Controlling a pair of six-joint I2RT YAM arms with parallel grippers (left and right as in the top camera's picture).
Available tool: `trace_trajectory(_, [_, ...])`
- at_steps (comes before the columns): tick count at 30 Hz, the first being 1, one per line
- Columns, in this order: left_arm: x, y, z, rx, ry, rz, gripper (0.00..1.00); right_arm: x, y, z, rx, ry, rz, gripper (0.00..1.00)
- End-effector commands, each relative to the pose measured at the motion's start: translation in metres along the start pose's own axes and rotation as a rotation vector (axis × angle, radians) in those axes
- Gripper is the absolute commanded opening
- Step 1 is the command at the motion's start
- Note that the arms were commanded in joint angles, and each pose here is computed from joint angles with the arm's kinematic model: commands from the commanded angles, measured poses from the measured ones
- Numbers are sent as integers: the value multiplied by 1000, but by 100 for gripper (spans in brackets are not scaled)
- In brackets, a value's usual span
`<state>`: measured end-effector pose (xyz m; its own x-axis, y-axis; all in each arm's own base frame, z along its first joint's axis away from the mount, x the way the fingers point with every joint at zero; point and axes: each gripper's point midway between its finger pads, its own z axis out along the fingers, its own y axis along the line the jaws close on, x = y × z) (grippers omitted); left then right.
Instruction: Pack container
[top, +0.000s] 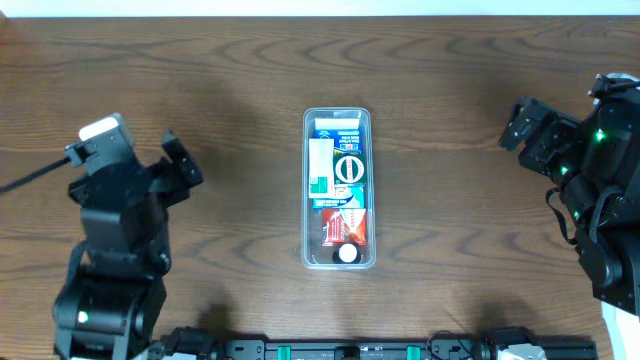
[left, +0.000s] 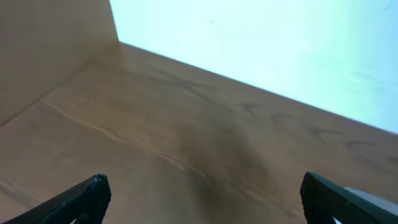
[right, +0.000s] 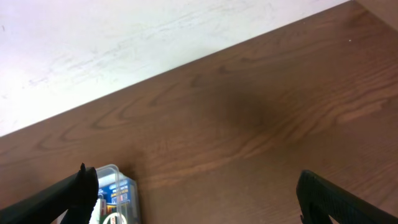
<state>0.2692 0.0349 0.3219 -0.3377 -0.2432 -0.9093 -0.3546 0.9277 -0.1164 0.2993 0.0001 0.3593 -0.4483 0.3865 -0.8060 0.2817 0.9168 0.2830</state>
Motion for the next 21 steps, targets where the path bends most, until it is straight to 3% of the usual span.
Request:
trace_trajectory(1, [27,-3,3,116,33,73,98,-2,-3,0,12,-7,-3,99])
trace_trajectory(8, [76,19,3,117,-30,31,98,-2,-3,0,12,-7,-3,99])
trace_trajectory(15, [91,17,-3,198,-218,-5,98,-2,-3,0,12,-7,-3,99])
trace_trajectory(21, [111,21,-1,215,-295,-21,98,-2,-3,0,12,-7,-3,99])
